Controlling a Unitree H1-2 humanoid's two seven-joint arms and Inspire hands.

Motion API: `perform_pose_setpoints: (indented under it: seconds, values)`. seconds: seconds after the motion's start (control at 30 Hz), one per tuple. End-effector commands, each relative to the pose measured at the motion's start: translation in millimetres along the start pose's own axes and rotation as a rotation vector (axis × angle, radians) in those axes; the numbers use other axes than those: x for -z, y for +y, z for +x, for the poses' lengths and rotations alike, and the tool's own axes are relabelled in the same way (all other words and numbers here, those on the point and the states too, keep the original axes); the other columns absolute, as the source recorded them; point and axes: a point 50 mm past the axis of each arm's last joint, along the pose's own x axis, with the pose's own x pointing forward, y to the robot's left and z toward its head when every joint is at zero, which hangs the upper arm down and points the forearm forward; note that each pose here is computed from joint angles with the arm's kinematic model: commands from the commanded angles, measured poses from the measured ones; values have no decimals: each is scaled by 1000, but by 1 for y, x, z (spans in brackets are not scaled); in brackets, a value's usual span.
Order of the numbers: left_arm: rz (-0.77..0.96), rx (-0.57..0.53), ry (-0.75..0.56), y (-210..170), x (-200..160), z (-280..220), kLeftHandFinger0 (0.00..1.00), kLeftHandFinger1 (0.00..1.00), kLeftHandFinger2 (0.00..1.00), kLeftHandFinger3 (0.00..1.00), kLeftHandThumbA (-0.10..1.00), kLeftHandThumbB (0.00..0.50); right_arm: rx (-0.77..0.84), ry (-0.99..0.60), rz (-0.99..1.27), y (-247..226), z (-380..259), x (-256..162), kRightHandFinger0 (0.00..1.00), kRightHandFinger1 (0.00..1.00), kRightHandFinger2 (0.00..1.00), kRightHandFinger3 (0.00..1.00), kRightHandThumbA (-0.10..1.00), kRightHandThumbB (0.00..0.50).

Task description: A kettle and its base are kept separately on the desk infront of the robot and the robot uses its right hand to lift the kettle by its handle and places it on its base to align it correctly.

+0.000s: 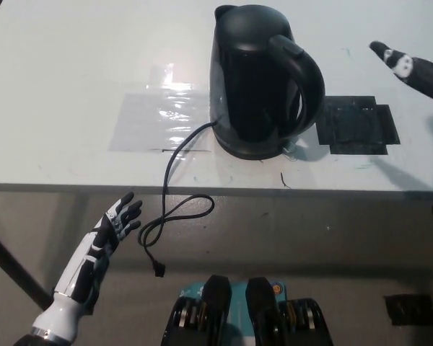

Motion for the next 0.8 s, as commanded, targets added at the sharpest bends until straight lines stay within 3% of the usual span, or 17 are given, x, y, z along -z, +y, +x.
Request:
perform_pose_setpoints:
  seconds: [0.0, 0.1, 0.17, 0.23, 0.3, 0.33, 0.47, 0.67, 0.77]
  values:
    - [18, 6, -58, 12, -13, 8, 1000, 1000, 1000, 1000, 1000, 72, 68, -190, -22, -31, -51, -60, 1000, 1000, 1000, 1000, 1000, 497]
    - [14, 6, -57, 13, -11, 9, 1000, 1000, 1000, 1000, 1000, 98, 31, -134, 21, -33, -93, -57, 1000, 1000, 1000, 1000, 1000, 492]
    - [1, -11, -52, 12, -11, 6, 1000, 1000, 1000, 1000, 1000, 108, -35, -42, 39, -33, -137, -46, 1000, 1000, 1000, 1000, 1000, 455]
    - [-8, -32, -60, 10, -11, 6, 1000, 1000, 1000, 1000, 1000, 88, -82, 67, 46, -31, -171, -34, 1000, 1000, 1000, 1000, 1000, 425]
    - [-11, -37, -59, 9, -11, 5, 1000, 1000, 1000, 1000, 1000, 83, -94, 120, 68, -29, -185, -28, 1000, 1000, 1000, 1000, 1000, 436]
    - [-15, -45, -56, 10, -11, 4, 1000, 1000, 1000, 1000, 1000, 91, -107, 208, 87, -23, -201, -14, 1000, 1000, 1000, 1000, 1000, 470]
    - [-12, -54, -51, 12, -11, 4, 1000, 1000, 1000, 1000, 1000, 78, -131, 307, 110, -9, -222, 7, 1000, 1000, 1000, 1000, 1000, 471]
    - [-18, -69, -47, 12, -11, 2, 1000, 1000, 1000, 1000, 1000, 82, -203, 407, 164, 17, -245, 36, 1000, 1000, 1000, 1000, 1000, 420]
    - [-18, -76, -42, 14, -11, 1, 1000, 1000, 1000, 1000, 1000, 84, -220, 439, 187, 23, -249, 42, 1000, 1000, 1000, 1000, 1000, 421]
